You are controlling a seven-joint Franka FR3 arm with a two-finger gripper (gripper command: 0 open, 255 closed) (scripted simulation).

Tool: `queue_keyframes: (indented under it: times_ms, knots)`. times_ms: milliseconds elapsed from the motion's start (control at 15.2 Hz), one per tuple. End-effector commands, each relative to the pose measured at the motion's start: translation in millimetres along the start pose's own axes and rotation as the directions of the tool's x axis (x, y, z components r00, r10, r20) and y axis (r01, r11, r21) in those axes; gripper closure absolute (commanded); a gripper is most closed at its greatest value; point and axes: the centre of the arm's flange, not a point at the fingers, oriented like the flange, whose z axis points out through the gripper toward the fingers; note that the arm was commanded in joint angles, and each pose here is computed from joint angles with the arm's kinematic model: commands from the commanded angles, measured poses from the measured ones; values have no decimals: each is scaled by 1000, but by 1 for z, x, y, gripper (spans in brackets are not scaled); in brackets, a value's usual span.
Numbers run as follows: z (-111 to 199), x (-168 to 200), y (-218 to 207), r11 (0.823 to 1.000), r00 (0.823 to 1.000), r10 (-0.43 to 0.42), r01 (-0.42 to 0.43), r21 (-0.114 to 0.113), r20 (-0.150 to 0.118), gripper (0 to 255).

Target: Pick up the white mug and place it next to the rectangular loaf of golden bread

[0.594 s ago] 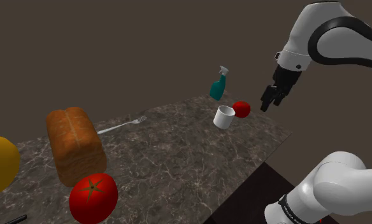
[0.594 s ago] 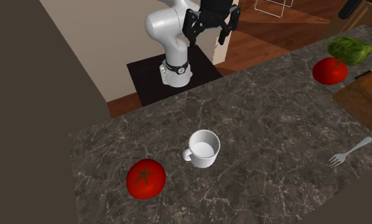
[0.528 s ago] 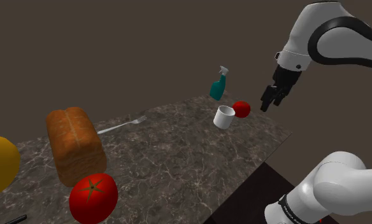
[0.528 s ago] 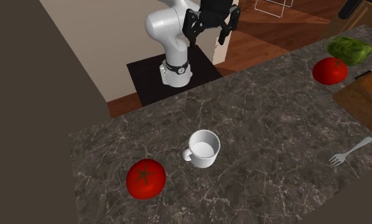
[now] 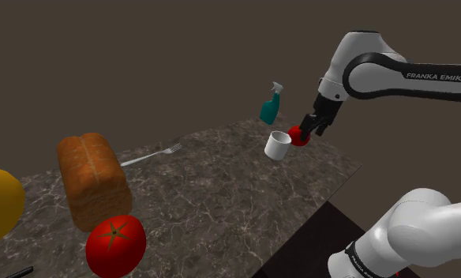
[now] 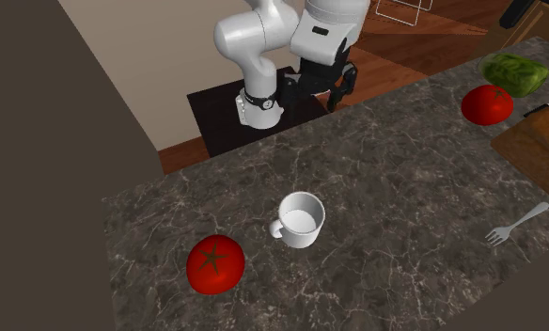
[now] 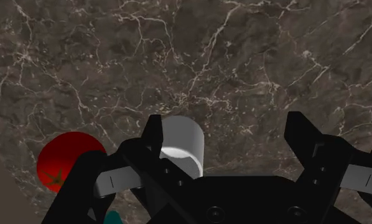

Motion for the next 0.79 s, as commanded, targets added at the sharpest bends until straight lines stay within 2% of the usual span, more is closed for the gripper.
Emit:
queue_keyframes:
  times_ms: [0,726]
  knots:
    - [14,19,3,1000,1000,9,-9,5,-19,0]
    - [103,121,19,998,993,58,-54,35,-101,0]
